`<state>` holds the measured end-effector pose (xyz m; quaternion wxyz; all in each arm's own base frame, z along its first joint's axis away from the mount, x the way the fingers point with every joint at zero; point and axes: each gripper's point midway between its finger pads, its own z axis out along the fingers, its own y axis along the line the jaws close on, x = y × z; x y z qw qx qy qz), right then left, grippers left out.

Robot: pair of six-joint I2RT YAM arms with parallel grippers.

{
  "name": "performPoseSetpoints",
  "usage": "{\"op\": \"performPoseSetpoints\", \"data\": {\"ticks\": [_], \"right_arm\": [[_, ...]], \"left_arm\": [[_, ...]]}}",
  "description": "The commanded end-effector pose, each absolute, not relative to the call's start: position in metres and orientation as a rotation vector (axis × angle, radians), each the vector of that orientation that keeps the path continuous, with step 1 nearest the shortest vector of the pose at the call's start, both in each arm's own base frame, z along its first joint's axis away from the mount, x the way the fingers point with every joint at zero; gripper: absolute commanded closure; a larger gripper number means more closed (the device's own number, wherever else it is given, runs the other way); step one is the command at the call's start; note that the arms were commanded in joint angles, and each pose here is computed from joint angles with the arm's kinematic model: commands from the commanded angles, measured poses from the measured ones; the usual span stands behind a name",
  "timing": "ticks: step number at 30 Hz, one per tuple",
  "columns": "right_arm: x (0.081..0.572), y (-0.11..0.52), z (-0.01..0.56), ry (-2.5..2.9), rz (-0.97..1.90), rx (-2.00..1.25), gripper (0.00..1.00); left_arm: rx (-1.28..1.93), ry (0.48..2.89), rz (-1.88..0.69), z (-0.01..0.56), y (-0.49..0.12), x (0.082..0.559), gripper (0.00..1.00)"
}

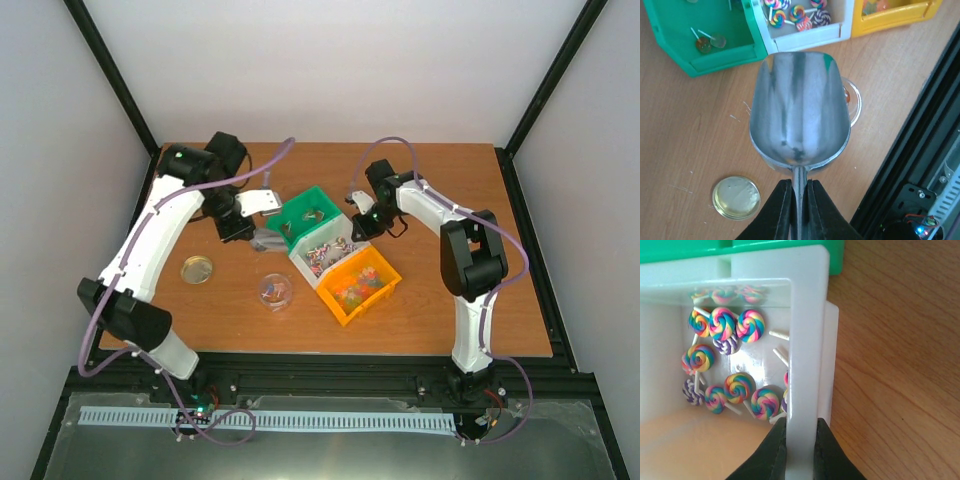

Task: Pack the candies

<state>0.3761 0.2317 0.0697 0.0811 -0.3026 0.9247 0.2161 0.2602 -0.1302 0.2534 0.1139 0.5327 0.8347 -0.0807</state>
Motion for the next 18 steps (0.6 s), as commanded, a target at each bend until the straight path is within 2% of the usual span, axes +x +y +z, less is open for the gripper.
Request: {"op": "performPoseSetpoints", "data": {"ticks": [1, 7, 12, 15, 18], "right_arm": [[0.388, 0.241, 0.091, 2.716, 0.718, -0.788, 0.96], [0.392, 0.234, 0.080, 2.738, 0.763, -0.773, 0.96], [0.402, 0.225, 0.092, 2.717, 0.634, -0.773, 0.61], [0.411, 0.222, 0.098, 2.688, 0.492, -0.807, 0.55], [0.418, 0.220, 0.090, 2.708, 0.404, -0.821, 0.54]], "left_arm": [[1.435, 2.563, -0.107, 0.257, -0.134, 0.282, 0.99], [1.339, 2.632, -0.120, 0.252, -0.138, 0.294, 0.99], [1.252, 2.612, -0.128, 0.256, -0.142, 0.300, 0.99], [1.224, 2.592, -0.141, 0.256, -0.145, 0.304, 0.99], [1.213, 2.582, -0.146, 0.255, -0.147, 0.308, 0.99]]}}
